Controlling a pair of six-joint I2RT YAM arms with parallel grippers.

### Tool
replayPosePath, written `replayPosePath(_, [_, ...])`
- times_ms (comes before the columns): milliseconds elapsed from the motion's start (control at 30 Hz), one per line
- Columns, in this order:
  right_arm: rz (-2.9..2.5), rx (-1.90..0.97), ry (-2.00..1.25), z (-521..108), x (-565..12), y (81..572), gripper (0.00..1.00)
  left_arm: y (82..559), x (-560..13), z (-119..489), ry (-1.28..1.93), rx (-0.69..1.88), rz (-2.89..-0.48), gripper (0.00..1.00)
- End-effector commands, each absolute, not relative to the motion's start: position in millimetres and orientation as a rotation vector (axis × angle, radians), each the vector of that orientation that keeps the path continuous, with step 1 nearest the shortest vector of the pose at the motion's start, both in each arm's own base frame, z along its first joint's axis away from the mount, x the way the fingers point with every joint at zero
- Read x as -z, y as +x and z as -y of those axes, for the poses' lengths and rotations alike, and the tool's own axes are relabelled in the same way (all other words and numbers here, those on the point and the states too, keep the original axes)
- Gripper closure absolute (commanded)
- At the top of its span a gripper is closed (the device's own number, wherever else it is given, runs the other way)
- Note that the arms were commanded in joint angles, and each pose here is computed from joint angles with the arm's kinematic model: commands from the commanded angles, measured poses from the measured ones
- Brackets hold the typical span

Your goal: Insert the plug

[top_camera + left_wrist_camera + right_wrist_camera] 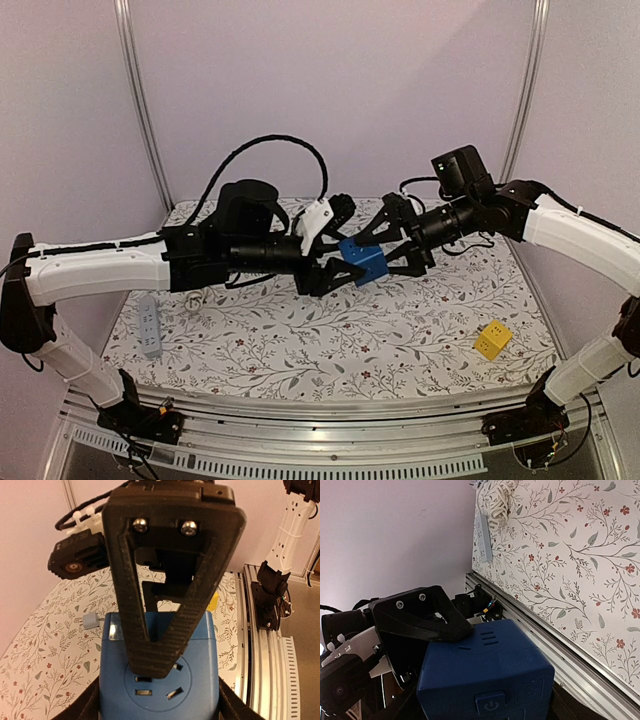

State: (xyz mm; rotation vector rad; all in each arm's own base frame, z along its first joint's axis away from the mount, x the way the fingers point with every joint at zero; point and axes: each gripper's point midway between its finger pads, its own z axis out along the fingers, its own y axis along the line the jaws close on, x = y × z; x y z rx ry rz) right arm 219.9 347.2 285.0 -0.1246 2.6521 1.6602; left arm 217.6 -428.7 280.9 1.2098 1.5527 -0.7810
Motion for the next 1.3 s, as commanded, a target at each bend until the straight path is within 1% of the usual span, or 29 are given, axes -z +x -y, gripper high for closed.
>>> replayPosePath(0, [-2.727, -1.674, -0.143, -353, -274, 209, 0.26, 220, -292, 425, 1.216, 0.764, -1.495, 1.0])
replayPosePath(100, [-2.744, -1.667, -0.152, -355, -270, 206, 0.33, 220, -291, 425, 1.227, 0.758, -1.49, 1.0])
replayPosePath(167, [-2.755, -1.666, -0.158, -357, -267, 204, 0.41, 219, -290, 425, 1.233, 0.755, -1.487, 1.0])
replayPosePath(267, [-2.766, -1.672, -0.17, -361, -266, 203, 0.58, 219, -280, 422, 1.251, 0.732, -1.525, 1.0])
replayPosePath(300, [-2.769, -1.673, -0.175, -362, -265, 202, 0.66, 220, -279, 421, 1.249, 0.725, -1.527, 0.96])
replayPosePath(333, [-2.767, -1.673, -0.175, -362, -266, 202, 0.72, 220, -278, 421, 1.25, 0.724, -1.534, 0.89])
replayPosePath(367, [-2.765, -1.671, -0.179, -362, -266, 203, 0.76, 221, -276, 420, 1.254, 0.721, -1.54, 0.71])
replayPosePath(400, [-2.764, -1.67, -0.18, -363, -266, 203, 0.8, 222, -275, 419, 1.255, 0.712, -1.551, 0.45])
replayPosePath(433, [-2.759, -1.663, -0.179, -363, -267, 205, 0.84, 223, -275, 417, 1.245, 0.701, -1.563, 0.23])
replayPosePath(467, [-2.752, -1.655, -0.179, -363, -268, 206, 0.86, 225, -275, 414, 1.228, 0.687, -1.576, 0.11])
replayPosePath(500, [-2.745, -1.646, -0.177, -363, -269, 208, 0.88, 227, -275, 410, 1.211, 0.671, -1.581, 0.02])
replayPosePath(533, [-2.736, -1.637, -0.178, -363, -270, 209, 0.9, 228, -277, 406, 1.193, 0.657, -1.579, 0.01])
replayPosePath(767, [-2.684, -1.571, -0.174, -362, -272, 222, 1.0, 229, -269, 371, 1.124, 0.565, -1.627, 0.0])
replayPosePath(900, [-2.643, -1.57, -0.164, -364, -277, 228, 1.0, 223, -283, 348, 1.048, 0.582, -1.624, 0.0])
replayPosePath(1000, [-2.626, -1.579, -0.164, -367, -279, 232, 1.0, 229, -290, 324, 0.946, 0.555, -1.648, 0.0])
replayPosePath(1100, [-2.622, -1.577, -0.172, -369, -279, 234, 1.0, 237, -290, 303, 0.859, 0.528, -1.688, 0.01])
replayPosePath(1267, [-2.629, -1.515, -0.179, -369, -274, 241, 1.0, 263, -275, 270, 0.721, 0.399, -1.805, 0.0])
